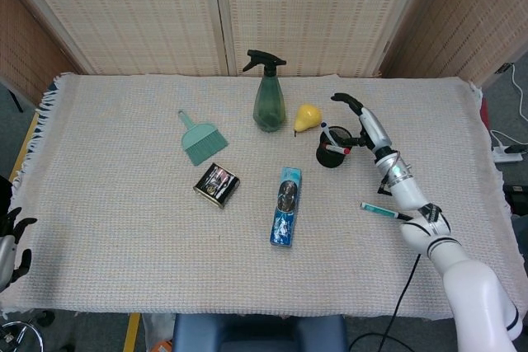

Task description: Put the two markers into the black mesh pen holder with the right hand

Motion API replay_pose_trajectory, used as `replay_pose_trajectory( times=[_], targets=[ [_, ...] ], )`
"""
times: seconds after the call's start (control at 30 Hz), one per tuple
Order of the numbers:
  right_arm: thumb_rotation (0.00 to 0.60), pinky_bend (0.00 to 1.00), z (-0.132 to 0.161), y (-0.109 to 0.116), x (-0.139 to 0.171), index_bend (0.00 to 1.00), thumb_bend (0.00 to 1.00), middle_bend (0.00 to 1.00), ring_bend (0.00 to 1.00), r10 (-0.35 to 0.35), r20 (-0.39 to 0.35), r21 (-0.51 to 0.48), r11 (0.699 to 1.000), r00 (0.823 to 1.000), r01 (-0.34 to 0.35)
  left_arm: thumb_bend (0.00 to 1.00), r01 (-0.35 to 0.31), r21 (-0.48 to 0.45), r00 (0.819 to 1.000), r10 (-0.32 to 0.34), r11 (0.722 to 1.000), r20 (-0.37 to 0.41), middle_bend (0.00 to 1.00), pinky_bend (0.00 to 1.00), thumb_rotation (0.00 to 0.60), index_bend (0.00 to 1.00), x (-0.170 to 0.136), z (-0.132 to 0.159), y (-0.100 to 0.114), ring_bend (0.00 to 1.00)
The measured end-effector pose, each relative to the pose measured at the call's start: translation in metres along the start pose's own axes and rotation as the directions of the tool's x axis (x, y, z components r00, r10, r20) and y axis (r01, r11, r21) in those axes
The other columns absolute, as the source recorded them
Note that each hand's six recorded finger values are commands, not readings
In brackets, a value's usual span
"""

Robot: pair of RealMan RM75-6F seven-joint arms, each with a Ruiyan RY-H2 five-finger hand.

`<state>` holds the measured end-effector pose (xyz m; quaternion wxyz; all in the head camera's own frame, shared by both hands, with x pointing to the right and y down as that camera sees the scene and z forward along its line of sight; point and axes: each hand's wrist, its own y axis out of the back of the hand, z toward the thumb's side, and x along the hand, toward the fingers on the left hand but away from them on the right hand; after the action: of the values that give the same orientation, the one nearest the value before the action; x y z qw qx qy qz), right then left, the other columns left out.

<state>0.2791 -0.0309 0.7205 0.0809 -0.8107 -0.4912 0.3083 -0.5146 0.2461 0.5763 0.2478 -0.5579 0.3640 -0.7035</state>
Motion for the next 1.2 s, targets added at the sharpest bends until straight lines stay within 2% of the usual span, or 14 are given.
replay_pose_trajectory(
  times=[0.13,0.2,0.3,0.4,0.5,0.6,0.67,0.73,0.83,0.93,1.0,1.2],
  targets=[
    [0.6,0.0,0.023,0.0,0.018,0.31,0.26,0.08,0.07,0.011,-0.133,0.049,0.999,0.991,-0.004,0.51,-0.002,-0.002,1.0,0.002,1.0,0.005,0.0,0.28,0.6,0.22,-0.001,0.001,0.0,0.03],
    [0.6,0.0,0.03,0.001,0.032,0.33,0.26,0.08,0.07,0.013,-0.174,0.099,0.995,0.985,0.004,0.51,-0.002,-0.003,1.0,0.002,1.0,0.01,0.0,0.28,0.6,0.23,-0.001,0.003,0.001,0.03],
    [0.6,0.0,0.034,0.002,0.06,0.33,0.26,0.08,0.07,0.021,-0.184,0.206,0.978,0.983,0.017,0.51,-0.002,-0.003,1.0,0.002,1.0,0.022,0.0,0.28,0.6,0.23,-0.003,0.006,0.001,0.03],
    [0.6,0.0,0.039,0.002,0.093,0.34,0.26,0.08,0.08,0.021,-0.167,0.321,0.946,0.986,0.034,0.51,-0.001,-0.002,1.0,0.001,1.0,0.03,0.0,0.28,0.6,0.23,-0.004,0.008,0.001,0.03],
    [0.6,0.0,0.041,0.002,0.131,0.37,0.26,0.08,0.08,0.004,-0.124,0.434,0.9,0.992,0.051,0.51,-0.005,-0.002,0.999,0.005,1.0,0.048,0.0,0.28,0.6,0.23,-0.006,0.013,0.002,0.03],
    [0.6,0.0,0.032,0.012,0.17,0.39,0.26,0.08,0.09,-0.047,-0.055,0.579,0.812,0.997,0.071,0.51,-0.007,-0.001,0.998,0.007,1.0,0.059,0.0,0.28,0.6,0.23,-0.008,0.015,0.002,0.03],
    [0.6,0.0,0.02,0.019,0.198,0.4,0.26,0.08,0.1,-0.094,0.007,0.671,0.738,0.996,0.065,0.51,-0.004,-0.003,0.998,0.004,1.0,0.061,0.0,0.28,0.6,0.23,-0.009,0.016,0.002,0.03],
    [0.6,0.0,0.006,0.023,0.226,0.4,0.26,0.08,0.1,-0.144,0.076,0.743,0.668,0.987,0.04,0.51,0.0,-0.006,0.998,0.0,1.0,0.065,0.0,0.28,0.6,0.23,-0.009,0.016,0.001,0.03],
    [0.6,0.0,-0.017,0.023,0.264,0.4,0.26,0.08,0.1,-0.212,0.18,0.806,0.592,0.96,-0.02,0.51,0.007,-0.011,0.997,-0.006,1.0,0.071,0.0,0.28,0.6,0.23,-0.009,0.017,0.0,0.03],
    [0.6,0.0,-0.035,0.011,0.284,0.41,0.26,0.08,0.1,-0.247,0.244,0.821,0.567,0.938,-0.064,0.51,0.011,-0.015,0.997,-0.01,1.0,0.079,0.0,0.28,0.6,0.23,-0.009,0.018,0.0,0.03],
    [0.6,0.0,-0.042,0.005,0.286,0.41,0.26,0.08,0.1,-0.258,0.255,0.828,0.556,0.932,-0.073,0.5,0.015,-0.018,0.997,-0.013,1.0,0.082,0.0,0.28,0.6,0.23,-0.008,0.019,0.0,0.03],
    [0.6,0.0,-0.058,-0.01,0.266,0.4,0.26,0.08,0.1,-0.295,0.26,0.835,0.546,0.919,-0.061,0.5,0.015,-0.022,0.997,-0.013,1.0,0.08,0.0,0.28,0.6,0.23,-0.008,0.017,0.0,0.03]
  ],
)
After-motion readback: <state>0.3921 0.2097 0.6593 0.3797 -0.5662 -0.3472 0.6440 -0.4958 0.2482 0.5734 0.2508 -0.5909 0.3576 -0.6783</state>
